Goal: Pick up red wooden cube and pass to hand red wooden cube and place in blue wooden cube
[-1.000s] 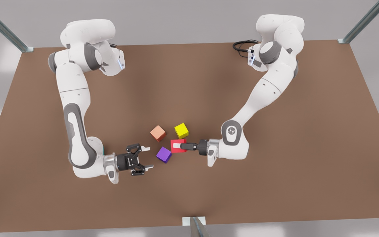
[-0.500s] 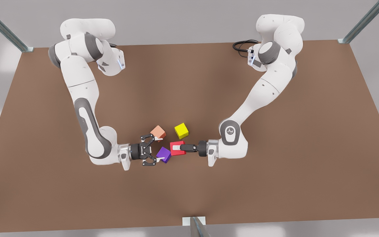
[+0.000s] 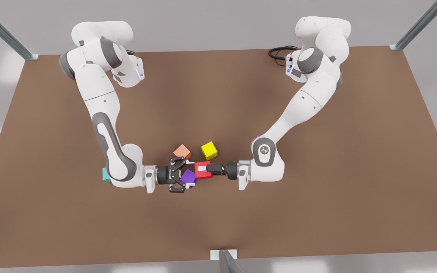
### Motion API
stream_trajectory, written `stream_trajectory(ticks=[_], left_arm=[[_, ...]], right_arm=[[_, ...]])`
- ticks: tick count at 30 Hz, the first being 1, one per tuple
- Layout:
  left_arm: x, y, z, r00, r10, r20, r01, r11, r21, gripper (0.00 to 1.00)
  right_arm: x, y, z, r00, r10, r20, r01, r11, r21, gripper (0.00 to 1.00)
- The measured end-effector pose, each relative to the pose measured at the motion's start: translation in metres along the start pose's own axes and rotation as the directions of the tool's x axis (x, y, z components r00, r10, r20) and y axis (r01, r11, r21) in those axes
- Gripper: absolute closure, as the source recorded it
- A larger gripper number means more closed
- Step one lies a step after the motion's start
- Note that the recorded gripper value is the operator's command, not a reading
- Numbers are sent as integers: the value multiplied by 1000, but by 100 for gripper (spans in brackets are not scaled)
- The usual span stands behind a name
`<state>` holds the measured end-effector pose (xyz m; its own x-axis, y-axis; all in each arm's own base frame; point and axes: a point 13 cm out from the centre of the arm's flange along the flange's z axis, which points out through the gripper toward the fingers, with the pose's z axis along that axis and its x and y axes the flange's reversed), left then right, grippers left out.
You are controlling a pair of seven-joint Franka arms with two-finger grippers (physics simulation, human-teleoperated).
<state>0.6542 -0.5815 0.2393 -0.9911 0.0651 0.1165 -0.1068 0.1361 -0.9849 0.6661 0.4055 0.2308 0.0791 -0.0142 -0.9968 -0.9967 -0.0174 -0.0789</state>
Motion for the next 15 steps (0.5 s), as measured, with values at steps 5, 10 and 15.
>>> stream_trajectory(ticks=[5,10,15], left_arm=[[-1,1,-1,1000,11,2,-11,1000,0,48],[-1,3,-1,1000,19,2,-19,1000,0,48],[-2,3,-1,1000,27,4,-27,1000,-1,48]], right_arm=[[0,-1,1,999,-45,0,45,999,11,0],[0,-1,4,997,-79,2,79,997,12,0],[-2,3,9,995,-103,8,103,995,8,0]])
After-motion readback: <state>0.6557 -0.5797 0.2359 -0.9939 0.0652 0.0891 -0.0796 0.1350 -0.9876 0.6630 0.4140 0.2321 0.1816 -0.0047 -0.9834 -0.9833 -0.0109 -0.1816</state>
